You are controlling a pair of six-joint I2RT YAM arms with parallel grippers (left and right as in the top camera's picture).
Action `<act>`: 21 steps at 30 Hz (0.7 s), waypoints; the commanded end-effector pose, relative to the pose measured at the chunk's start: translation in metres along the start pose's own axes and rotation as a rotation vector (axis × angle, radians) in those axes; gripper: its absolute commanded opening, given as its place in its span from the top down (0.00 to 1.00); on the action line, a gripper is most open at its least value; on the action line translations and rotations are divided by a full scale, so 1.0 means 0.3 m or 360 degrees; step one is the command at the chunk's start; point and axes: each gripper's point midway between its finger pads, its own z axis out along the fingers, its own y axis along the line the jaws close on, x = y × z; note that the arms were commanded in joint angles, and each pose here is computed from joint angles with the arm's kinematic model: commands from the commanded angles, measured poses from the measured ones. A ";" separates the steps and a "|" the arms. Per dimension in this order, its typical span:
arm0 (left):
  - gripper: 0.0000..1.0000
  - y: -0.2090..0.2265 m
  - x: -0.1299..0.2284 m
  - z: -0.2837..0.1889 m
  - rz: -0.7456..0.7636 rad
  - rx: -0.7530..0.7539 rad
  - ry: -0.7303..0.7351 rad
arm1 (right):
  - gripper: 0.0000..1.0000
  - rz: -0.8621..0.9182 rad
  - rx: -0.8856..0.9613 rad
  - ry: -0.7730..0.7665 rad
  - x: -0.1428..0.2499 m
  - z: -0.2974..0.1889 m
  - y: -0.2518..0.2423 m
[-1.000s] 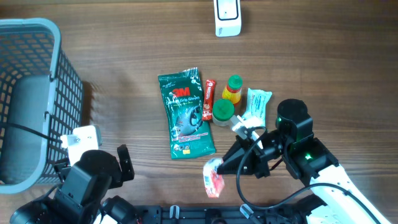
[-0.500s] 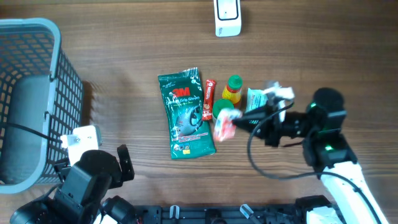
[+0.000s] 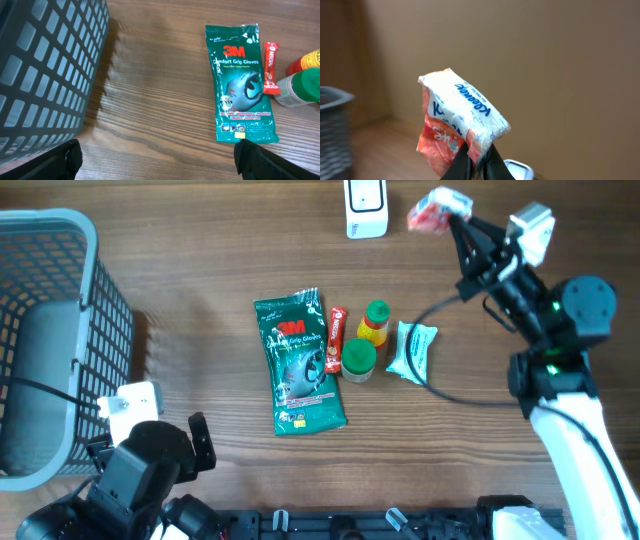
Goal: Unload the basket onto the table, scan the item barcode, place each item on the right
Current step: 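Hold the tissue pack in front of the white scanner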
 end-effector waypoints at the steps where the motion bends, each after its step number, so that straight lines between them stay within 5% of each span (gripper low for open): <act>1: 0.00 0.000 -0.011 -0.010 -0.0045 0.0011 -0.0017 | 0.95 -0.0102 0.0183 0.0107 0.095 0.109 -0.125; 12: 0.00 0.000 -0.011 -0.010 -0.0045 0.0011 -0.0017 | 0.96 -0.0850 0.0341 0.0697 0.391 0.527 -0.194; 21: 0.00 0.000 -0.011 -0.010 -0.0045 0.0011 -0.0017 | 0.96 -0.1375 0.0456 0.1038 0.687 0.591 -0.247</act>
